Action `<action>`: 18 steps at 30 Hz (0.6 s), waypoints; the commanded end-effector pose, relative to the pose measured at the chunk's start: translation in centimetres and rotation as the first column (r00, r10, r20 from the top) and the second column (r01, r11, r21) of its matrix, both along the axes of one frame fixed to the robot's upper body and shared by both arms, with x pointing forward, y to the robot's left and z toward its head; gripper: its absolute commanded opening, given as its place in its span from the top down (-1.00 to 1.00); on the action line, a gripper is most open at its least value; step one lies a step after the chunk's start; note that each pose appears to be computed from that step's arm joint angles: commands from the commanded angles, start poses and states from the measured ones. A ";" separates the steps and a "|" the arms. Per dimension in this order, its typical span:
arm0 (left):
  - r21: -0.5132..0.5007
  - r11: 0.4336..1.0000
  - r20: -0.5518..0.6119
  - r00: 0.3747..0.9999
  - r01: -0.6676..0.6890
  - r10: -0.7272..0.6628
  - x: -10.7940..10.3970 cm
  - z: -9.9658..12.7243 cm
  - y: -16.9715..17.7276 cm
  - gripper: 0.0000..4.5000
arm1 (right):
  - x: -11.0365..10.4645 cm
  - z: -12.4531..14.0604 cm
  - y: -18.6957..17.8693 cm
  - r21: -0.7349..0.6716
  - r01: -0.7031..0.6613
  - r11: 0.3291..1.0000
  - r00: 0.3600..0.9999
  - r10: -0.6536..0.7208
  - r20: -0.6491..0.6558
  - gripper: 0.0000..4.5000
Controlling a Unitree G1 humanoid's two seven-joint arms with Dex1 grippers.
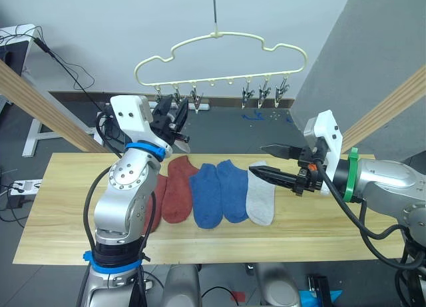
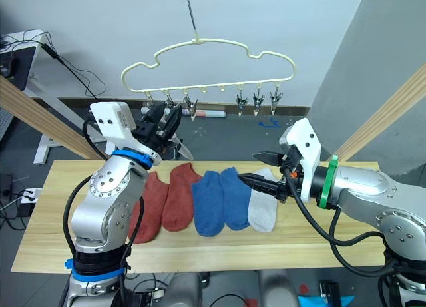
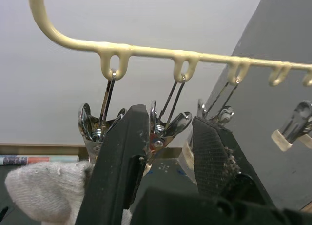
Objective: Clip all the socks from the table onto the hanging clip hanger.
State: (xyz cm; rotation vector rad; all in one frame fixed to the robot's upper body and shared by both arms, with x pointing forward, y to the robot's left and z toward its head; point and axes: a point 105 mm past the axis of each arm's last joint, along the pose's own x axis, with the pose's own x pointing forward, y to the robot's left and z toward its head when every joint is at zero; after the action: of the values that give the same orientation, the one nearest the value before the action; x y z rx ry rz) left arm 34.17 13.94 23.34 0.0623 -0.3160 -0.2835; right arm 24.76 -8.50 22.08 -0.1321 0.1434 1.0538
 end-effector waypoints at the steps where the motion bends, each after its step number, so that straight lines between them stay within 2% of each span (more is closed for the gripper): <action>1: 0.010 1.000 0.061 0.998 0.017 -0.018 -0.1 1.4 -0.5 0.23 | -0.7 1.1 0.0 0.015 -0.006 1.000 0.998 0.005 0.062 -0.40; 18: 0.017 1.000 0.071 0.997 0.015 -0.016 0.7 1.8 -0.5 0.23 | -0.2 2.3 0.3 0.064 0.016 0.998 0.994 -0.022 0.104 -0.40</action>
State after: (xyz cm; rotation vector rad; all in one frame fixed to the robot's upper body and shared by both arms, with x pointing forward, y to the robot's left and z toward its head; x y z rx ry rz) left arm 35.30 13.66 23.97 0.0786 -0.3312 -0.2924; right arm 25.06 -8.35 23.27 -0.1205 0.0762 1.0195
